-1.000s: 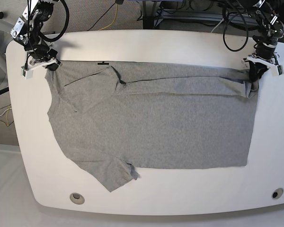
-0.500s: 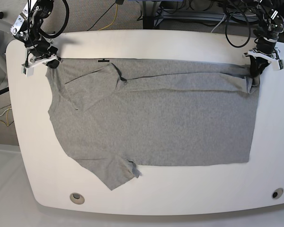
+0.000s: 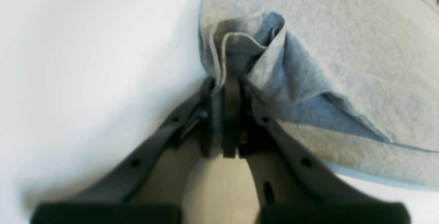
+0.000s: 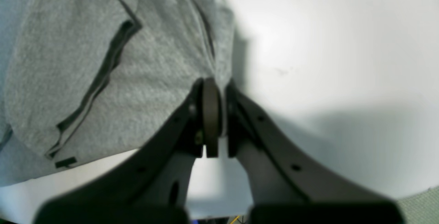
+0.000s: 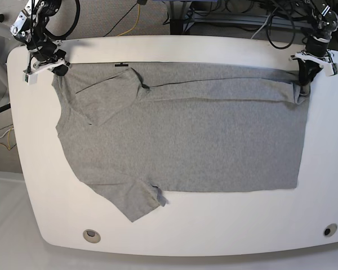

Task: Fold the T-shirt properly
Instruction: 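Pull the folded edge further toward the robot with both grippers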

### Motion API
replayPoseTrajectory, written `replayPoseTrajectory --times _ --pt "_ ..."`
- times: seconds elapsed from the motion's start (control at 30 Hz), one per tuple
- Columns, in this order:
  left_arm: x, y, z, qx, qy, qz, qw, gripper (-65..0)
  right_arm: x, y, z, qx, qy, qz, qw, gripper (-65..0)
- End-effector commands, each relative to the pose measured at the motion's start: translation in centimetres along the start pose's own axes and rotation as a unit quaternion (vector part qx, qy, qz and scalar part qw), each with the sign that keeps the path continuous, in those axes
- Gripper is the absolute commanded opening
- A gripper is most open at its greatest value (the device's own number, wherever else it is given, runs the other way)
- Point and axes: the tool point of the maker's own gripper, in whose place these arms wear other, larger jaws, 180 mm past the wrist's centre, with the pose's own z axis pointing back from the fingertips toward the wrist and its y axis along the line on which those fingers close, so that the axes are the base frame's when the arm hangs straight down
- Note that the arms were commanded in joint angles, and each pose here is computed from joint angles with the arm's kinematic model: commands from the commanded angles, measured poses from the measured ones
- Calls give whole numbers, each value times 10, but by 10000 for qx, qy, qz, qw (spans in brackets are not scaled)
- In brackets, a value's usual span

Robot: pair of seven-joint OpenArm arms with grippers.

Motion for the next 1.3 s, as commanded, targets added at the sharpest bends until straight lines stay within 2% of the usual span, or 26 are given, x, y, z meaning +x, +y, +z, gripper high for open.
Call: replayPoseTrajectory --times 0.0,0.53,1.1,1.27 --pt "-60 9 13 318 1293 -267 9907 -628 -7 -10 6 -174 179 153 9996 -650" --pt "-90 3 28 342 1603 -178 9863 -628 -18 -15 9 -227 296 133 9992 -650" --pt "-112 13 49 470 2061 -449 9764 -628 -28 -29 18 -399 363 55 9985 -650" --pt "-112 24 58 638 2076 -424 9752 -628 -30 -31 19 -415 389 54 9984 -650"
